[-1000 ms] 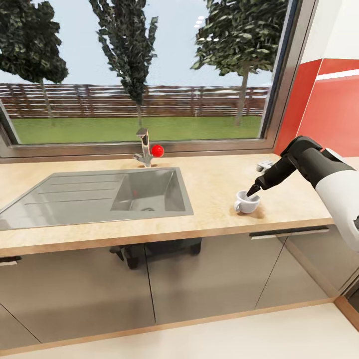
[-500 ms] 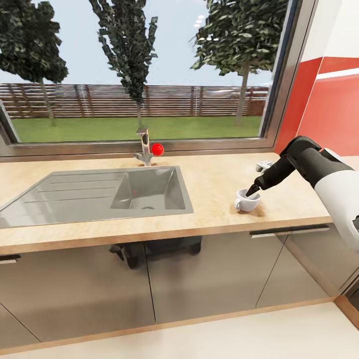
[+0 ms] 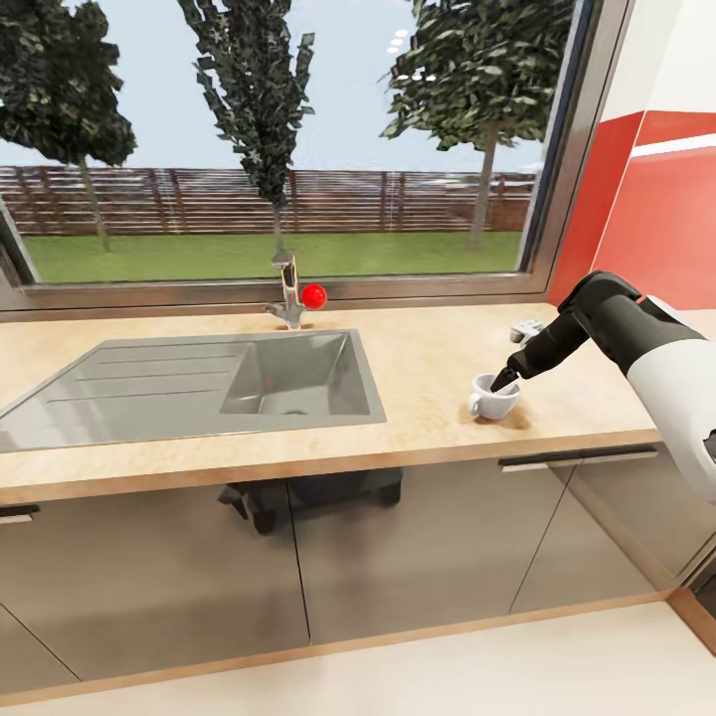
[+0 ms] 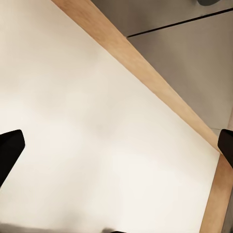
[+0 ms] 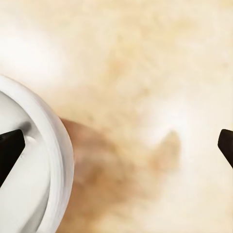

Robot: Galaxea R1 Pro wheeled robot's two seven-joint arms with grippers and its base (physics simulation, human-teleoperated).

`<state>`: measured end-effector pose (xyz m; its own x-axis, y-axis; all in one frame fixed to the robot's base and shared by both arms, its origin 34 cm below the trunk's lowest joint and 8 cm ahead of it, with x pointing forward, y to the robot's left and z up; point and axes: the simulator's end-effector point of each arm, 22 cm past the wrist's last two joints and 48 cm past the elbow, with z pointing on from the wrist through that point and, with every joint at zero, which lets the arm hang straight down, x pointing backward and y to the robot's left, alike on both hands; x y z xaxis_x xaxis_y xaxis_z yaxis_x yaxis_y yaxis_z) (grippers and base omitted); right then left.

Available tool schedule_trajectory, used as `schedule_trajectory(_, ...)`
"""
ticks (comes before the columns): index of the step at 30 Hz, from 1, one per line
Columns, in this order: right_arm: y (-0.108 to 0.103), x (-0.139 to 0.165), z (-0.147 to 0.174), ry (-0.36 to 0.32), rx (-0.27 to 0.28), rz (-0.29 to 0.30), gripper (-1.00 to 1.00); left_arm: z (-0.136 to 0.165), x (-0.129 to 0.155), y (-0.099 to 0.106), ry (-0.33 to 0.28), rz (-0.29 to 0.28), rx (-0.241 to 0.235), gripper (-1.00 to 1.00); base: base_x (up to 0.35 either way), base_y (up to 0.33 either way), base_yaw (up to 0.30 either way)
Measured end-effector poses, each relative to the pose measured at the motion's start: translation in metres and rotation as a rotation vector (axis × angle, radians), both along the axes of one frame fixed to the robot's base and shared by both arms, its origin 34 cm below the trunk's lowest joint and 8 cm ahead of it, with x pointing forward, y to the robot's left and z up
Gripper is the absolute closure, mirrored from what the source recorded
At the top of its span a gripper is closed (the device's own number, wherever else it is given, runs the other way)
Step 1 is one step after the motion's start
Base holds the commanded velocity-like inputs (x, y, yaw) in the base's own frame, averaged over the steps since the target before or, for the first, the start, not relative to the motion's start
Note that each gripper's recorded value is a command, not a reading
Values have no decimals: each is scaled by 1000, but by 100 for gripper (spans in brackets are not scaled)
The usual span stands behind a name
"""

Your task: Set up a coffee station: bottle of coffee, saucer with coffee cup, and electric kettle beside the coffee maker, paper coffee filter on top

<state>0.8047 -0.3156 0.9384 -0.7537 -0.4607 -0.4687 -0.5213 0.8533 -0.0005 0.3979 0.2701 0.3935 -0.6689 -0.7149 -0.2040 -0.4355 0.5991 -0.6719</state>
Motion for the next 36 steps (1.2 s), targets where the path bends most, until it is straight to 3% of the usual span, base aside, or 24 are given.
schedule_trajectory(2,0,0,0,0,0,0,-100,0,0,0,0,1,0,-100,0,0,0)
schedule_trajectory(3,0,0,0,0,0,0,100,0,0,0,0,1,0,-100,0,0,0)
schedule_trajectory(36,1,1,11,0,3,2,100,10,2,1,-1,1,0,-100,0,0,0)
